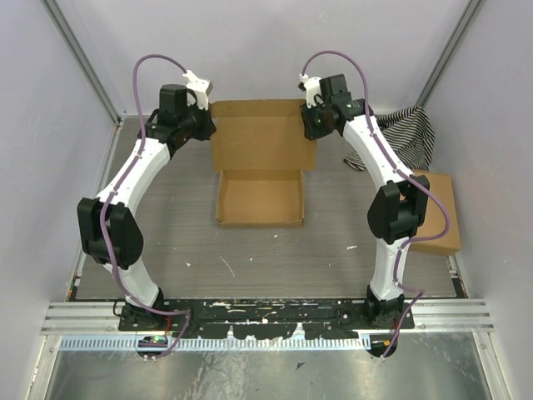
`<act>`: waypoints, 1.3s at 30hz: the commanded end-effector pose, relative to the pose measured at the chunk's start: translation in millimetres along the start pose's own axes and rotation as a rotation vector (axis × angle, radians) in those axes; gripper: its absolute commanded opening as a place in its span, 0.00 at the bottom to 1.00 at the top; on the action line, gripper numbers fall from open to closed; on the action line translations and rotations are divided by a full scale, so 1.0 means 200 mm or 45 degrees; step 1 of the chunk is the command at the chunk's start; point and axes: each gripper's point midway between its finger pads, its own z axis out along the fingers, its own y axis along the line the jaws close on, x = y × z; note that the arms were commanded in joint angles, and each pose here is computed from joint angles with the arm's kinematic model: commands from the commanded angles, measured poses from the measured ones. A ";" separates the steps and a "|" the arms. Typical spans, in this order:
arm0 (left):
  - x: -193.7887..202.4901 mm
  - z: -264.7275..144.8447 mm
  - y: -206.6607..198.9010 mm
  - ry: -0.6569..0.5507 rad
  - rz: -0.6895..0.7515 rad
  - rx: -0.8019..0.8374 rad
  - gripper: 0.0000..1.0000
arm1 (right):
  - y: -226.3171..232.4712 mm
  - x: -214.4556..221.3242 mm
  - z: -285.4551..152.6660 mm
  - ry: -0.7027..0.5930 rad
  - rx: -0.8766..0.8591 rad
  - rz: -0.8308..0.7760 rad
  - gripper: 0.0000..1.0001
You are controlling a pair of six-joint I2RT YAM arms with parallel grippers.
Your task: Fold the paper box
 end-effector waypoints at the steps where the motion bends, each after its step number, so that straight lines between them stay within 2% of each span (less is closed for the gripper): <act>1: -0.16 -0.09 -0.02 -0.148 0.028 -0.014 0.00 | -0.01 -0.16 -0.11 -0.114 0.033 -0.028 0.31; 3: -0.17 -0.09 -0.03 -0.156 0.026 -0.011 0.00 | -0.01 -0.16 -0.11 -0.108 0.027 -0.030 0.30; 4: -0.17 -0.09 -0.03 -0.159 0.024 -0.009 0.00 | 0.00 -0.16 -0.10 -0.099 0.018 -0.028 0.27; 9: -0.21 -0.08 -0.04 -0.194 -0.038 -0.016 0.00 | 0.04 -0.17 -0.09 -0.092 -0.036 0.039 0.01; 21: -0.37 -0.09 -0.08 -0.371 -0.241 -0.014 0.00 | 0.06 -0.44 -0.13 -0.402 0.005 0.318 0.01; 28: -0.37 -0.06 -0.10 -0.401 -0.259 -0.007 0.00 | 0.16 -0.57 -0.17 -0.599 0.074 0.263 0.01; 39: -0.24 -0.06 -0.09 -0.401 -0.244 -0.029 0.00 | 0.23 -0.57 -0.21 -0.826 0.336 0.166 0.01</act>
